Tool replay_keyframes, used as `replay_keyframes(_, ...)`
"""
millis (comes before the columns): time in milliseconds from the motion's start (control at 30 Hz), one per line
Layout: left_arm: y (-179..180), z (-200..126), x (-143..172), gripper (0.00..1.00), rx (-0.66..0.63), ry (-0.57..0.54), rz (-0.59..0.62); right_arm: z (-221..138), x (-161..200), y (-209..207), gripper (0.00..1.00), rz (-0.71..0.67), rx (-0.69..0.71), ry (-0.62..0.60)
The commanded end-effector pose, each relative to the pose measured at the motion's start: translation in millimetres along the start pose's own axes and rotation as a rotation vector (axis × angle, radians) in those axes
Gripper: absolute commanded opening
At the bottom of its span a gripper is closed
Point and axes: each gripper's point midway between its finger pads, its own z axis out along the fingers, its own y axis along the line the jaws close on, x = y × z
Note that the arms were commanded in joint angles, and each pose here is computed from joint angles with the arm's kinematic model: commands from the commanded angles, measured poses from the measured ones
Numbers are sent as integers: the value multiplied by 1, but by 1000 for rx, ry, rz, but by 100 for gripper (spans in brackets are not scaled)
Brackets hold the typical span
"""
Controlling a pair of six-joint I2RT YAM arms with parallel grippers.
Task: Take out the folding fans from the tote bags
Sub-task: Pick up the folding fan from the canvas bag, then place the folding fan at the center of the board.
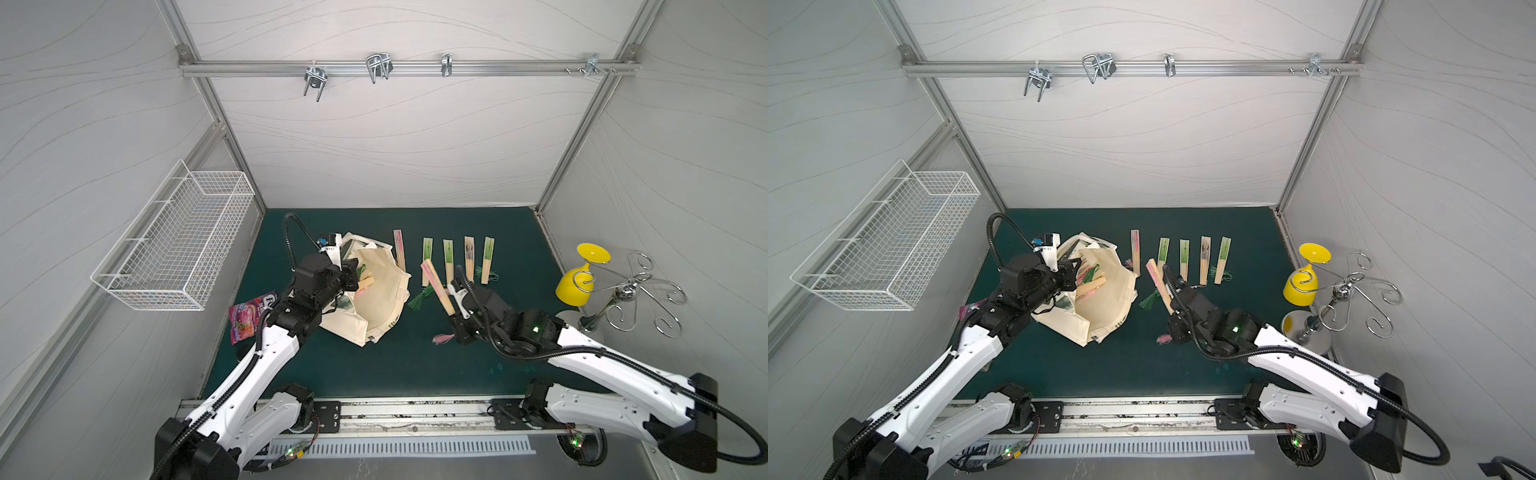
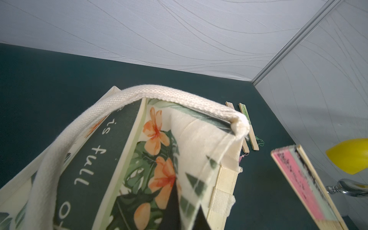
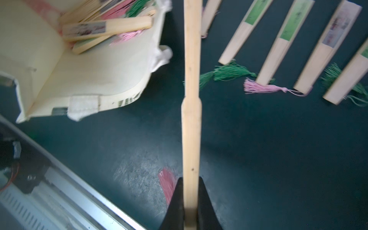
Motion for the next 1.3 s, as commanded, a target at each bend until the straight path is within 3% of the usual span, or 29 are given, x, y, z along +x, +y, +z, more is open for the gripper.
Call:
replay_keyframes(0, -15, -15, -41, 0, 49, -137, -3, -10, 10, -41, 0, 151, 127, 26)
replay_keyframes(200, -16, -18, -37, 0, 62, -131, -4, -22, 8, -107, 0, 234, 422, 65)
replay_keyframes(367, -18, -23, -36, 0, 76, -132, -1, -20, -7, -140, 0, 239, 561, 64)
replay_keyframes(767, -24, -33, -35, 0, 108, -144, 17, 18, -30, -211, 0, 255, 747, 168)
replay_keyframes(1267, -26, -35, -32, 0, 124, -139, 12, 65, -29, -276, 0, 180, 953, 348)
